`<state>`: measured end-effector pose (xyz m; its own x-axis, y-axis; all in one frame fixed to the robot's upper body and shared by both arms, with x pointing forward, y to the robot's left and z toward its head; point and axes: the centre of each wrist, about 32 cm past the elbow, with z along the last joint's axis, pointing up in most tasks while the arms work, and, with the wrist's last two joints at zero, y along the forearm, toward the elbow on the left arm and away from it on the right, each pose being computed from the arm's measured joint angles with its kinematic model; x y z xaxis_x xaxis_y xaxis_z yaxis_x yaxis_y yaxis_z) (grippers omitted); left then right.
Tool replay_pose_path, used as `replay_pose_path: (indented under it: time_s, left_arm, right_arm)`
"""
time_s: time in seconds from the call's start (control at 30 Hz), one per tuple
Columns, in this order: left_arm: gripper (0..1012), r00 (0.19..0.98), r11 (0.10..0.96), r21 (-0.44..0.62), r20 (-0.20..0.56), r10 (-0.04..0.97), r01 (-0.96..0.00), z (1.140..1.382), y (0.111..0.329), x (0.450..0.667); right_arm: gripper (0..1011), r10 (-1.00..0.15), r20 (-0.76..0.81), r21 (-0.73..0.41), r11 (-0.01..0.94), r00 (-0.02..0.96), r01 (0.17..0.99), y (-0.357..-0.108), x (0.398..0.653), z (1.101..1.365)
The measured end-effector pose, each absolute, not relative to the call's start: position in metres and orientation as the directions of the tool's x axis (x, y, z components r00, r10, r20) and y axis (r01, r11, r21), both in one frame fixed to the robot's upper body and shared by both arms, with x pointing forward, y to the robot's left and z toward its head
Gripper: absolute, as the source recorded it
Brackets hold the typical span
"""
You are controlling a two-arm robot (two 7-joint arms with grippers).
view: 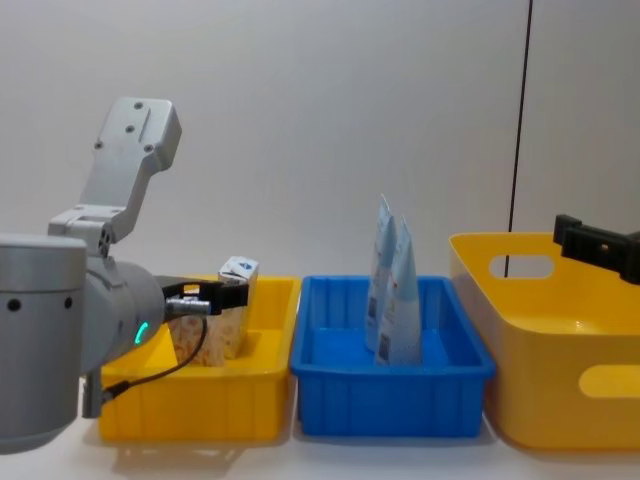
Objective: Bimanual collaborative sorting of washing and personal care products
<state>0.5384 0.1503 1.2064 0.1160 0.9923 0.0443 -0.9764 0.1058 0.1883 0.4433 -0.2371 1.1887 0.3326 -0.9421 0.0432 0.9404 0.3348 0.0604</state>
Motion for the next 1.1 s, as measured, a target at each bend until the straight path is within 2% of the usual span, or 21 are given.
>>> replay_pose_path:
  time_s: [0.5, 1.1]
  left_arm:
    - [1001, 0.096, 0.100, 0.192, -0.030, 0.995, -0.976, 1.195, 0.149, 0.545]
    - [1002, 0.093, 0.108, 0.205, -0.078, 0.993, -0.973, 1.181, 0.148, 0.553]
  right_arm:
    - [1000, -0.942, 0.043, 0.060, 0.335, 0.333, 0.940, -0.237, 0.443, 1.189]
    - [1000, -0.942, 0.043, 0.060, 0.335, 0.333, 0.940, -0.237, 0.443, 1.189]
